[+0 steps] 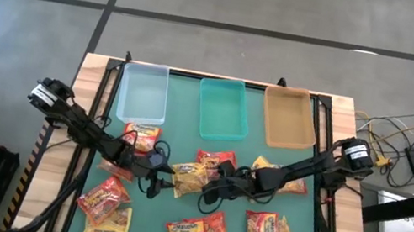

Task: Sort Maruchan noodles
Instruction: Put the yellow noodle pack into the transparent bin

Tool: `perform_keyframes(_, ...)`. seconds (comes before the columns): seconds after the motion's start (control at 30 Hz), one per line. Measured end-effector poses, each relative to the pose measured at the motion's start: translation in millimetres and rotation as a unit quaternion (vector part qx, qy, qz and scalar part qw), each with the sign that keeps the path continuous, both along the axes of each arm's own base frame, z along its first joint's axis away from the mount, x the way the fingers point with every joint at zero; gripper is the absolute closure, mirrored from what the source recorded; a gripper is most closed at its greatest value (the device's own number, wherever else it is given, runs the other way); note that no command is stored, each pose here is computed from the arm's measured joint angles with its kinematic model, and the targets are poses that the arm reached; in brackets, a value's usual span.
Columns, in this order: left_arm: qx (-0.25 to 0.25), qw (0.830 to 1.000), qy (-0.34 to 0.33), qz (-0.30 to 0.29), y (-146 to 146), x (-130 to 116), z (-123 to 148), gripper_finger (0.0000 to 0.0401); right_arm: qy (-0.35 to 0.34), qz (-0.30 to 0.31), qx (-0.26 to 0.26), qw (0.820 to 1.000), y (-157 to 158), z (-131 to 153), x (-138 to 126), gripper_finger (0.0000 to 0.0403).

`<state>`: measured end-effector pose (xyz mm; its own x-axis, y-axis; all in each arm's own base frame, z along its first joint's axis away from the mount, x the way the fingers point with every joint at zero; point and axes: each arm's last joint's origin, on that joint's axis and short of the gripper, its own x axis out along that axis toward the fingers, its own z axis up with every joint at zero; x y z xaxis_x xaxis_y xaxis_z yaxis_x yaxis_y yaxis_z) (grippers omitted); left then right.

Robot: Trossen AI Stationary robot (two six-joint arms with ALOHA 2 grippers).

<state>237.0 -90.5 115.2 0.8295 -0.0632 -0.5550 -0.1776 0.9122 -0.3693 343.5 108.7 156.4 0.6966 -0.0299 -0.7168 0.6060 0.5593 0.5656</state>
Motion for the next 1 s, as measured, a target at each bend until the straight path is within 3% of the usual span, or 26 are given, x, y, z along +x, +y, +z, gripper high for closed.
perform_keyframes(0.83, 0.014, 1.000, 0.017, -0.001, -7, 18, -13, 0.0161, -0.048, 0.007, -0.047, 0.998, -4, -14, 16, 0.0179)
perform_keyframes(1.0, 0.016, 1.000, 0.013, -0.003, -8, 20, -11, 0.0161, -0.052, 0.014, -0.056, 0.997, -5, -14, 17, 0.0195)
